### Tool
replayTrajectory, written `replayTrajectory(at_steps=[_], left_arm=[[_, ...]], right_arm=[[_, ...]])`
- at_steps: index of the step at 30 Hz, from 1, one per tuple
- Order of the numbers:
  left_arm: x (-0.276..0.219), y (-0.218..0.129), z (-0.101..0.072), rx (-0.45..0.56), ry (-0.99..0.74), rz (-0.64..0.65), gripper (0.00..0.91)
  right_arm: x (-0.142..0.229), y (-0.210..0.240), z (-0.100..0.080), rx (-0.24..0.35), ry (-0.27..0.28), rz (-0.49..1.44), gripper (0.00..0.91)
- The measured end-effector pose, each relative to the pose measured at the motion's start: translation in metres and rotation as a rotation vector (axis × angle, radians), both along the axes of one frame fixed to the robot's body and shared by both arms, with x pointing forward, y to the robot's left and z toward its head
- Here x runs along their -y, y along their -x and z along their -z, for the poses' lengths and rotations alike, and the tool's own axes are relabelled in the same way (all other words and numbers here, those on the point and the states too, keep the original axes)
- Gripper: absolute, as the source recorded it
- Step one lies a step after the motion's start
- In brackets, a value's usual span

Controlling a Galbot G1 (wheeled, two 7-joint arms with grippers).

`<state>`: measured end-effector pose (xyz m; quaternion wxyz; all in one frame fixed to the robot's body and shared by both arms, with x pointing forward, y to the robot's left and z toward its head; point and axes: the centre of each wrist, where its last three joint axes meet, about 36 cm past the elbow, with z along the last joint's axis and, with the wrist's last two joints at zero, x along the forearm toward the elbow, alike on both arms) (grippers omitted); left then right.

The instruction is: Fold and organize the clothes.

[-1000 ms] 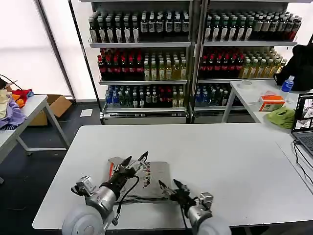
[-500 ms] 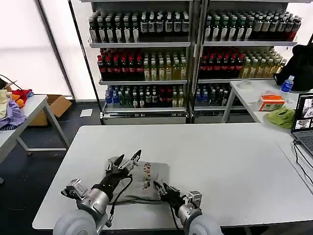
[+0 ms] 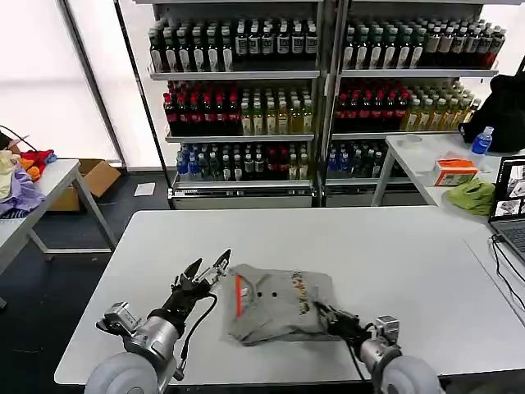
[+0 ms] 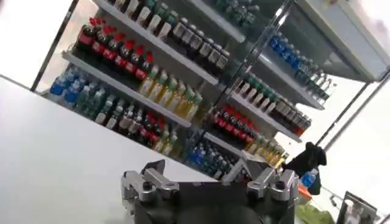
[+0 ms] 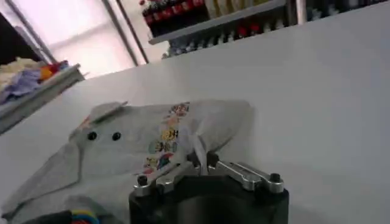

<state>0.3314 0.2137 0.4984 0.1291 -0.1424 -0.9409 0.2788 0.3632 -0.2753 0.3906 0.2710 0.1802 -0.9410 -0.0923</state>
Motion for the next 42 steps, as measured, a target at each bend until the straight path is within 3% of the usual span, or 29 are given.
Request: replayTrajectory(at_steps=[8, 12, 16, 19, 24, 30, 36, 42], left_arm=[[-0.003, 0.007, -0.004, 0.004, -0.004, -0.012, 0.907], [-0.005, 0.010, -0.006, 0.010, -0.011, -0.021, 0.907], [-0.006, 0.014, -0.008, 0.016, -0.015, -0.027, 0.907], [-0.006, 0.017, -0.009, 0.018, -0.018, -0.028, 0.907], [-0.006, 0.019, -0.008, 0.018, -0.019, -0.033, 0.907], [-0.006, 0.018, -0.009, 0.024, -0.020, -0.033, 0.907], [-0.004, 0.022, -0.010, 0.029, -0.025, -0.024, 0.907], [-0.005, 0.027, -0.005, 0.053, -0.051, -0.026, 0.907]], right_arm=[[0.027, 0.012, -0.022, 0.117, 0.137, 0.088, 0.907], [0.019, 0.013, -0.028, 0.209, 0.153, 0.100, 0.907], [-0.003, 0.010, -0.025, 0.248, 0.130, 0.068, 0.907], [-0.019, 0.007, -0.013, 0.228, 0.102, 0.041, 0.907], [-0.038, 0.008, 0.009, 0.146, 0.067, 0.040, 0.907], [-0.045, 0.012, 0.012, 0.108, 0.049, 0.079, 0.907], [-0.033, 0.014, -0.023, 0.254, 0.036, 0.117, 0.907], [0.007, 0.019, -0.053, 0.401, 0.074, 0.186, 0.907]])
